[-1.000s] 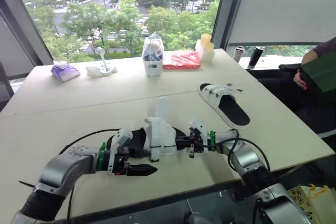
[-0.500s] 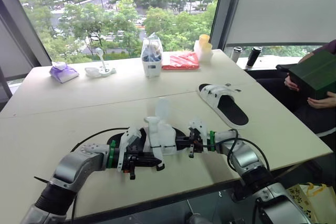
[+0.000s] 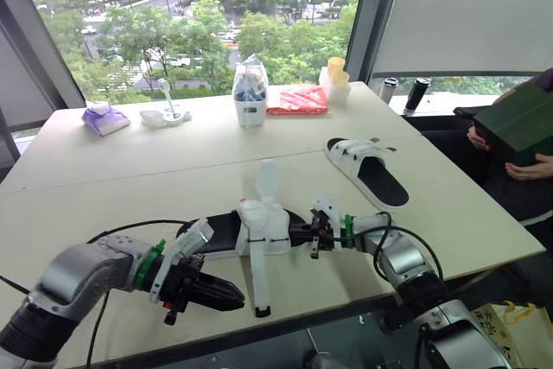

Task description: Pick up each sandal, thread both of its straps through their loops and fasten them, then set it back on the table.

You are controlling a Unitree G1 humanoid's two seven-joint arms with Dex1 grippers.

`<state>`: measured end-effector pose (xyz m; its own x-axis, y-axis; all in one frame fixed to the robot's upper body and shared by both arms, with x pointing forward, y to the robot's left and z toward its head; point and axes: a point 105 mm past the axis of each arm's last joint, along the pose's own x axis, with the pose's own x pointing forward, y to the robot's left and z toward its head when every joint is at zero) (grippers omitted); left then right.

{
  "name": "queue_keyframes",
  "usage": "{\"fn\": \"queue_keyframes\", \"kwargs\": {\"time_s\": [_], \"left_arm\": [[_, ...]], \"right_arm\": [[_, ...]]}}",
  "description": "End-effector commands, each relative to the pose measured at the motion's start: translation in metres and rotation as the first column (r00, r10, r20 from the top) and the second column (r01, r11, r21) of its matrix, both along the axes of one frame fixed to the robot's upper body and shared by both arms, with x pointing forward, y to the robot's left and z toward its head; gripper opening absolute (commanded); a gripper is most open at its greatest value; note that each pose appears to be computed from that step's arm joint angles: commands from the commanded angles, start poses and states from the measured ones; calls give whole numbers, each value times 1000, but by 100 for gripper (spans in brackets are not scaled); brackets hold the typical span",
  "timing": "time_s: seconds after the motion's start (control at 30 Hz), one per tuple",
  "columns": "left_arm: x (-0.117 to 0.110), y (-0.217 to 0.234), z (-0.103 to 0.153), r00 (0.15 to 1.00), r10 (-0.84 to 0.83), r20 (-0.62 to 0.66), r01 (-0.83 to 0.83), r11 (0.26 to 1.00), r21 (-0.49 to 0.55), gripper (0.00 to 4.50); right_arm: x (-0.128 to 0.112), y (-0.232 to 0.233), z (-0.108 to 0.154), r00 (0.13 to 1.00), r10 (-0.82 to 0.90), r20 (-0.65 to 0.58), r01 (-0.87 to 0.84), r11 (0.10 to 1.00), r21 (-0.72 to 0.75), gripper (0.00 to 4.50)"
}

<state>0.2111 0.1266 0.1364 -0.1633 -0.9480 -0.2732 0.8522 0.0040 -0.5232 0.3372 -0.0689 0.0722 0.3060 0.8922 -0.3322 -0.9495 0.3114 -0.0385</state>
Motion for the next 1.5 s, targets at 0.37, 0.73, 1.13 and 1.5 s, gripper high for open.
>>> {"fn": "queue_keyframes", "kwargs": {"time_s": [0.37, 0.73, 1.13, 1.5], "left_arm": [[47, 16, -15, 967, 203, 153, -214, 975, 60, 159], [41, -3, -37, 985, 149, 88, -157, 983, 92, 445], [51, -40, -40, 993, 104, 63, -105, 994, 7, 262], [36, -35, 12, 997, 82, 3, -81, 985, -153, 7]], "right_arm": [[-10, -20, -54, 986, -73, -152, 50, 988, -148, 0], [-10, -19, -54, 986, -70, -152, 48, 988, -148, 0], [-7, -16, -54, 987, -79, -143, 58, 987, -148, 0], [-6, -17, -55, 987, -76, -140, 54, 986, -157, 0]]}}
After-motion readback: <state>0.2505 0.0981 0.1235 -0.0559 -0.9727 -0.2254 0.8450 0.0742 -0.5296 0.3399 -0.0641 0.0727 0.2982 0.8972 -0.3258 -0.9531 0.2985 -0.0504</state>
